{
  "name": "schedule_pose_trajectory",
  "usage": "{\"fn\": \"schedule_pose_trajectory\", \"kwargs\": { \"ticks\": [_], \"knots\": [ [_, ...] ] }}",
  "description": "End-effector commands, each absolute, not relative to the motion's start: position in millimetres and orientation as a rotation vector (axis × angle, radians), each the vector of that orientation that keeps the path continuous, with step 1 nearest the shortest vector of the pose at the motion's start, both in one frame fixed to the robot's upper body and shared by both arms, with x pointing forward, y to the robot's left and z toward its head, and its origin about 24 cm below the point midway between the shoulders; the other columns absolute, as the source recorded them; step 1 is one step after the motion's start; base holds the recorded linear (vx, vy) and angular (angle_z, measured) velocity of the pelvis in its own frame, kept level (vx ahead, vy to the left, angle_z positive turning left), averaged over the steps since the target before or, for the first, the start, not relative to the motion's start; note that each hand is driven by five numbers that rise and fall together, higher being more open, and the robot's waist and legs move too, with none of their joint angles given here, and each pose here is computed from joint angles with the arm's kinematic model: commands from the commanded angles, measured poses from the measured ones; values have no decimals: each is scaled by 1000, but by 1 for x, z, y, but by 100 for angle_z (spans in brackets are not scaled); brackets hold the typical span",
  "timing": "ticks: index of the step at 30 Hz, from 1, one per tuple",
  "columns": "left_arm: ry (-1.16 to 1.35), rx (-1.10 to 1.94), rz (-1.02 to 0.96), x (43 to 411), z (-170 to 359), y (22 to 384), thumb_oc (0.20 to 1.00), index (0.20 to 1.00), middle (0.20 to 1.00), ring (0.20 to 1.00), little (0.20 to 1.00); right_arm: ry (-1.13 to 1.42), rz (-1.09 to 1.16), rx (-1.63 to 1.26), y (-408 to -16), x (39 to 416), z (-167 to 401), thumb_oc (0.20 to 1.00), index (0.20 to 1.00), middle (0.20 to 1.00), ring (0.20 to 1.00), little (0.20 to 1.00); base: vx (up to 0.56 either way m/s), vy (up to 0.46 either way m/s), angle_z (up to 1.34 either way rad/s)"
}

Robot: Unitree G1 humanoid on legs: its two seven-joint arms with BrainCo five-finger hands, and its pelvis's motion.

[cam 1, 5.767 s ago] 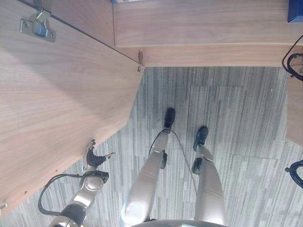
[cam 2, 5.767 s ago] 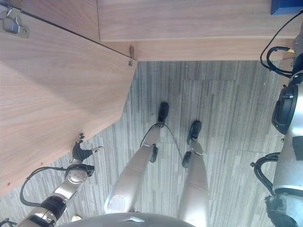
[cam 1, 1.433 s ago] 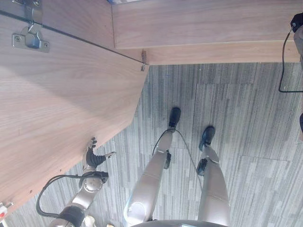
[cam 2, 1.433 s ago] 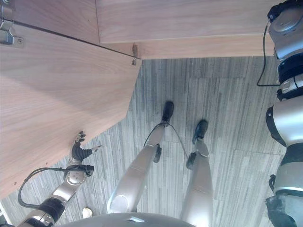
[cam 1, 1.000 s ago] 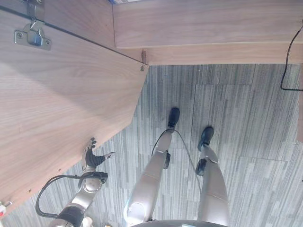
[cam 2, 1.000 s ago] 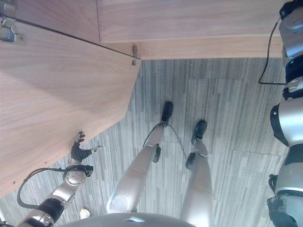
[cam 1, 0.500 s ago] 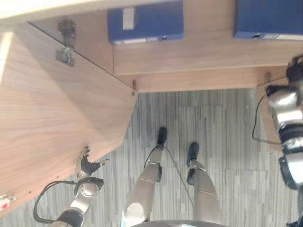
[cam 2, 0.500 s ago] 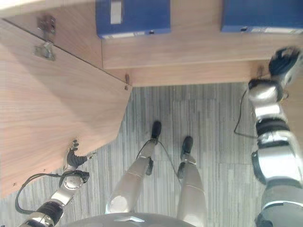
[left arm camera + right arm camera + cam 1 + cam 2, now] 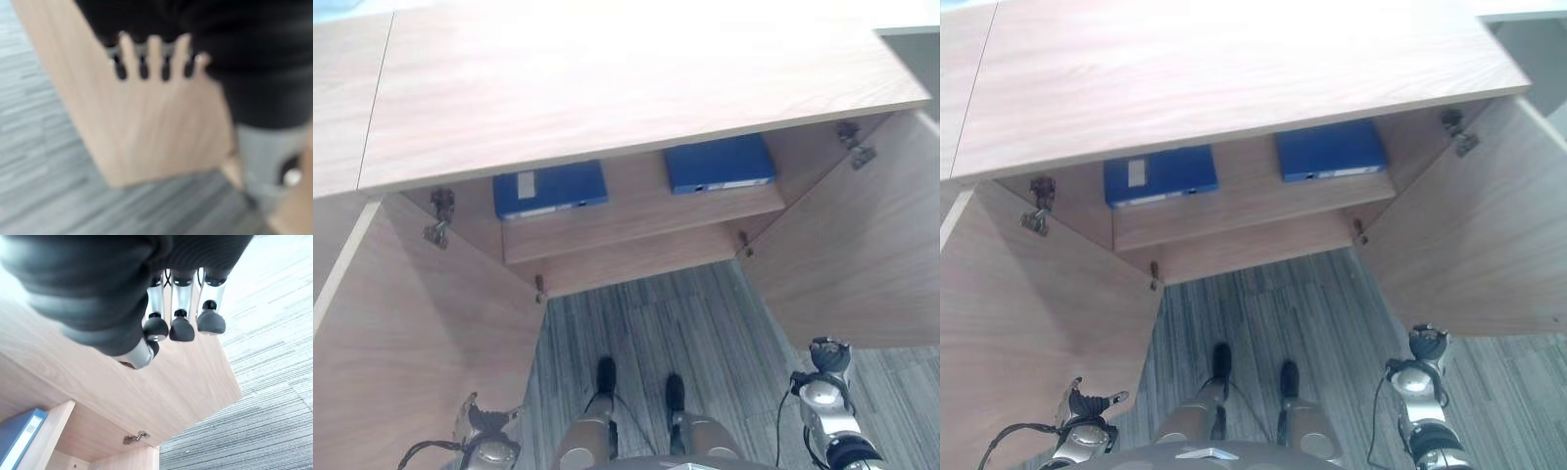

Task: Put the empty folder in the office cabinet

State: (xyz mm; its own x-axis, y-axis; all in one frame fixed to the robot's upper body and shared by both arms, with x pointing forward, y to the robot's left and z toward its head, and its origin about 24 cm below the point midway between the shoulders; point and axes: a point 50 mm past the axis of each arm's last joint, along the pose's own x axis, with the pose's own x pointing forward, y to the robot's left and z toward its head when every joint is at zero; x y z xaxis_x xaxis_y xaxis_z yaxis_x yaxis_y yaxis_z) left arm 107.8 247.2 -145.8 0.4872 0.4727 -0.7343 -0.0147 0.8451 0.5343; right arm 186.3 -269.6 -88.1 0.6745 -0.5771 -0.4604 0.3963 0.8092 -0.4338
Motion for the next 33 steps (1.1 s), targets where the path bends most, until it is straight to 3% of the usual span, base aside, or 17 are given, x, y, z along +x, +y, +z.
{"fn": "schedule_pose_trajectory", "kwargs": {
  "ticks": [1, 7, 8, 9, 10, 16, 17, 18, 23, 27, 33],
  "knots": [
    [1319, -77, 533, 54, -168, 239, 1000, 1000, 1000, 1000, 1000, 748, -378, -303, -249, 169, -111, 200, 200, 200, 200, 200, 73, 28, -5],
    [1386, -359, 639, 33, -175, 223, 1000, 1000, 1000, 1000, 1000, 930, -249, -229, -219, 136, -138, 200, 200, 200, 200, 200, 92, 30, -20],
    [1392, -380, 647, 31, -175, 222, 1000, 1000, 1000, 1000, 1000, 957, -237, -207, -215, 132, -142, 231, 231, 231, 231, 231, 49, 14, -20],
    [1393, -390, 643, 31, -175, 221, 1000, 1000, 1000, 1000, 1000, 974, -224, -197, -212, 129, -144, 564, 564, 564, 564, 564, 67, 14, -23],
    [1393, -389, 639, 31, -175, 222, 1000, 1000, 1000, 1000, 1000, 994, -216, -186, -211, 128, -146, 1000, 1000, 1000, 1000, 1000, 49, 16, -23],
    [1390, -358, 603, 35, -174, 225, 1000, 1000, 1000, 1000, 1000, 982, -234, -139, -218, 136, -142, 1000, 1000, 1000, 1000, 1000, 16, 29, -9],
    [1402, -308, 582, 35, -173, 228, 1000, 1000, 1000, 1000, 1000, 850, -490, -217, -277, 153, -113, 1000, 1000, 1000, 1000, 1000, -13, 69, -3],
    [1402, -308, 581, 35, -174, 228, 1000, 1000, 1000, 1000, 1000, 849, -491, -217, -278, 154, -113, 1000, 1000, 1000, 1000, 1000, -37, 84, -7],
    [1408, -232, 578, 33, -171, 239, 1000, 1000, 1000, 1000, 1000, 708, -937, -364, -371, 166, -56, 1000, 1000, 1000, 1000, 1000, -44, 9, -37],
    [1412, -198, 605, 25, -168, 252, 1000, 1000, 1000, 1000, 1000, 617, -1113, -431, -416, 175, -11, 1000, 1000, 1000, 1000, 1000, -15, -91, -86],
    [1424, -169, 639, 16, -165, 265, 1000, 1000, 1000, 1000, 1000, 577, -1248, -427, -453, 157, 21, 1000, 1000, 1000, 1000, 1000, 48, -175, -4]
  ]
}}
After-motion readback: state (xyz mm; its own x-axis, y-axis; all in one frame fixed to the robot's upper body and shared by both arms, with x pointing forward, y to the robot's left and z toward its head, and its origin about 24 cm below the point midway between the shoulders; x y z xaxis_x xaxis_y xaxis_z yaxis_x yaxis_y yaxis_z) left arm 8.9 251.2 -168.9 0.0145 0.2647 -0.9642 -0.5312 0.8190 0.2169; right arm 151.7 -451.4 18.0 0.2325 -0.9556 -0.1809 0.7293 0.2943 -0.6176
